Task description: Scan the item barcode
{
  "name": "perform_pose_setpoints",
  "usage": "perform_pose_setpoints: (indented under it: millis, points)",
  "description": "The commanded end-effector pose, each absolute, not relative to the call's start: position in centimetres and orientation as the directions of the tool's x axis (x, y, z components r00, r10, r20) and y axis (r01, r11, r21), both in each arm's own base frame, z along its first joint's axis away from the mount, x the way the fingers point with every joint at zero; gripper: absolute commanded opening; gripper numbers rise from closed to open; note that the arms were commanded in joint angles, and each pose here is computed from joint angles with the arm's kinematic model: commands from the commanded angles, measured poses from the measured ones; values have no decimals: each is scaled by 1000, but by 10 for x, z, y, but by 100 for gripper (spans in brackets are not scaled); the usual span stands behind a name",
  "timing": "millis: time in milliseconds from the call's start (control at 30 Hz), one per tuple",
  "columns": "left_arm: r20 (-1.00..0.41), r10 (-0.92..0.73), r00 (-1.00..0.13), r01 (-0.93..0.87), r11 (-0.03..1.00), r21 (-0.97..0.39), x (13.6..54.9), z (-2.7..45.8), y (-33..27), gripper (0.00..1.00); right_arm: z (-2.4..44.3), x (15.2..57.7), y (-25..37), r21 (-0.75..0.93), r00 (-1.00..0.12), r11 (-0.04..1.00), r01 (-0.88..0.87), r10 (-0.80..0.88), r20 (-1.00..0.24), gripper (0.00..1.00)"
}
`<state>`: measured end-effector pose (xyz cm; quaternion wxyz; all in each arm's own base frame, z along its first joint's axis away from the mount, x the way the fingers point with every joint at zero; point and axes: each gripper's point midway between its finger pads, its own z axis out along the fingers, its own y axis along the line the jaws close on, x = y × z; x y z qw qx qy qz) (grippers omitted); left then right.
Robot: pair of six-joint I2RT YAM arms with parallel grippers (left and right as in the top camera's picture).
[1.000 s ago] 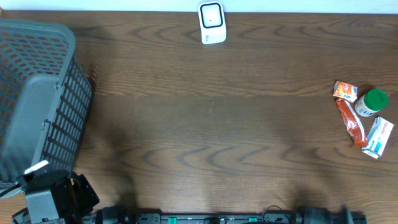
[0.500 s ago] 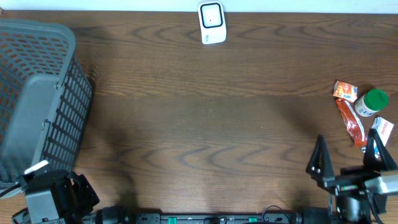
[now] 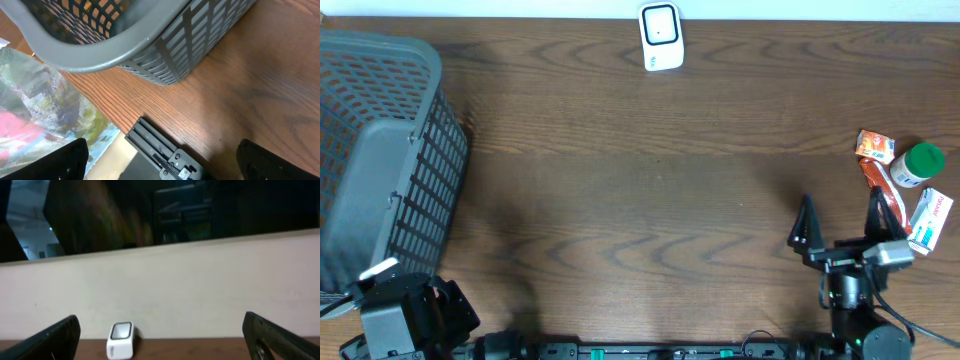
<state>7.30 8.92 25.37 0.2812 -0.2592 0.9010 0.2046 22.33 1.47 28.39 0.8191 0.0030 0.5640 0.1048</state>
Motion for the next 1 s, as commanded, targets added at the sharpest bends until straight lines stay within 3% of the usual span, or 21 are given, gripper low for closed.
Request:
perform_pose_setpoints:
  millis: [0, 167, 633, 967]
  points:
    - [-619, -353, -701, -590, 775, 227, 72, 255, 91, 95, 267, 229, 11, 149, 318, 977, -150, 190, -929, 99]
    - [-619, -353, -701, -590, 775, 227, 72, 255, 91, 95, 248, 235, 10, 160, 275, 977, -137, 193, -942, 99]
    - [-619, -353, -701, -590, 775, 227, 72, 255, 91, 95, 157, 246, -10, 214, -64, 975, 53, 217, -974, 99]
    - [-619, -353, -701, -590, 775, 227, 72, 255, 91, 95, 157, 246, -9, 207, -66, 977, 48, 210, -976, 99]
